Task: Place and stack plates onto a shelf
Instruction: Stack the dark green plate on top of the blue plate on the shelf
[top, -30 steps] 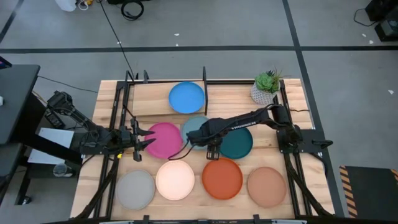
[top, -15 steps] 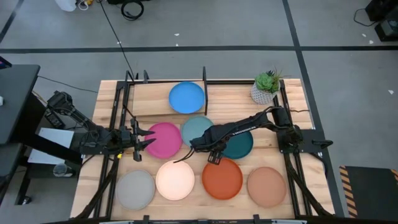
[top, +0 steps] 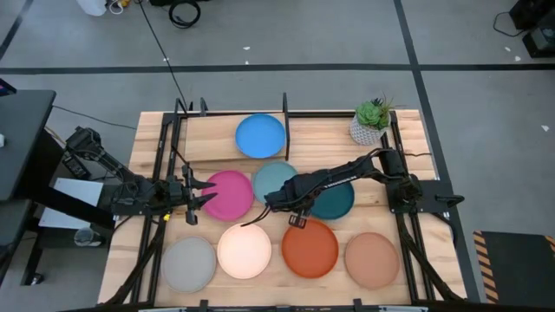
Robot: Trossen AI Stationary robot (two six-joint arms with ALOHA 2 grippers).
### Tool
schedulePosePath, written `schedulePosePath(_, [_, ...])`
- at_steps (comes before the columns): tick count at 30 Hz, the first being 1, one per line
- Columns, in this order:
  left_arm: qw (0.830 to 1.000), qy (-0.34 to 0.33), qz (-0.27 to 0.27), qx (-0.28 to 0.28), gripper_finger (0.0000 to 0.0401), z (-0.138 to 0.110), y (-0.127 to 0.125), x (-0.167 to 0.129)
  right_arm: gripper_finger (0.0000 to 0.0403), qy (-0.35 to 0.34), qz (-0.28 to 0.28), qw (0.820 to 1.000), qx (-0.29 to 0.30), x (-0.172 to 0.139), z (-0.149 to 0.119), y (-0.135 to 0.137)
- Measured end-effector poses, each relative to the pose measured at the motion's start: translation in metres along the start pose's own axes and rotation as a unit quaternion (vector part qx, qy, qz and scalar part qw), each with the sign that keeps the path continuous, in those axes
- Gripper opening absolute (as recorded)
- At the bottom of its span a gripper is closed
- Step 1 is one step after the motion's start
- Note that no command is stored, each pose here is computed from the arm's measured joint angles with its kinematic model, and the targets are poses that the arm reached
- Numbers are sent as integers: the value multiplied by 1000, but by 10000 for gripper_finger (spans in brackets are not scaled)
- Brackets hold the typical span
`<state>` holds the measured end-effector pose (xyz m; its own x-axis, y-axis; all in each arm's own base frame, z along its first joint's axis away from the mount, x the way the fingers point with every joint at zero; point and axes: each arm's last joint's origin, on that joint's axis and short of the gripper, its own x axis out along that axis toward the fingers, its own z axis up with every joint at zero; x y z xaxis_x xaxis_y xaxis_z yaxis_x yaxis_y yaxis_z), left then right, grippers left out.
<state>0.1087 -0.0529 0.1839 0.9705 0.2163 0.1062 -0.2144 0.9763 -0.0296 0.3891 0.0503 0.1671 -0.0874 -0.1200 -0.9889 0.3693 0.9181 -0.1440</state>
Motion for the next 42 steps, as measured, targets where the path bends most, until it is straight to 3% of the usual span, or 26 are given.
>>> schedulePosePath(16, [1000,0,0,0,142,0,0,0,16,24,-39,999,-5,0,-4,-9])
schedulePosePath(31, [1000,0,0,5,142,0,0,0,13,19,-47,999,-5,-13,-10,-13])
schedulePosePath(36, [1000,0,1,5,142,0,0,0,13,34,-43,998,-25,-19,-14,-8])
schedulePosePath(42, [1000,0,1,5,142,0,0,0,13,15,-60,996,-70,-47,-19,3])
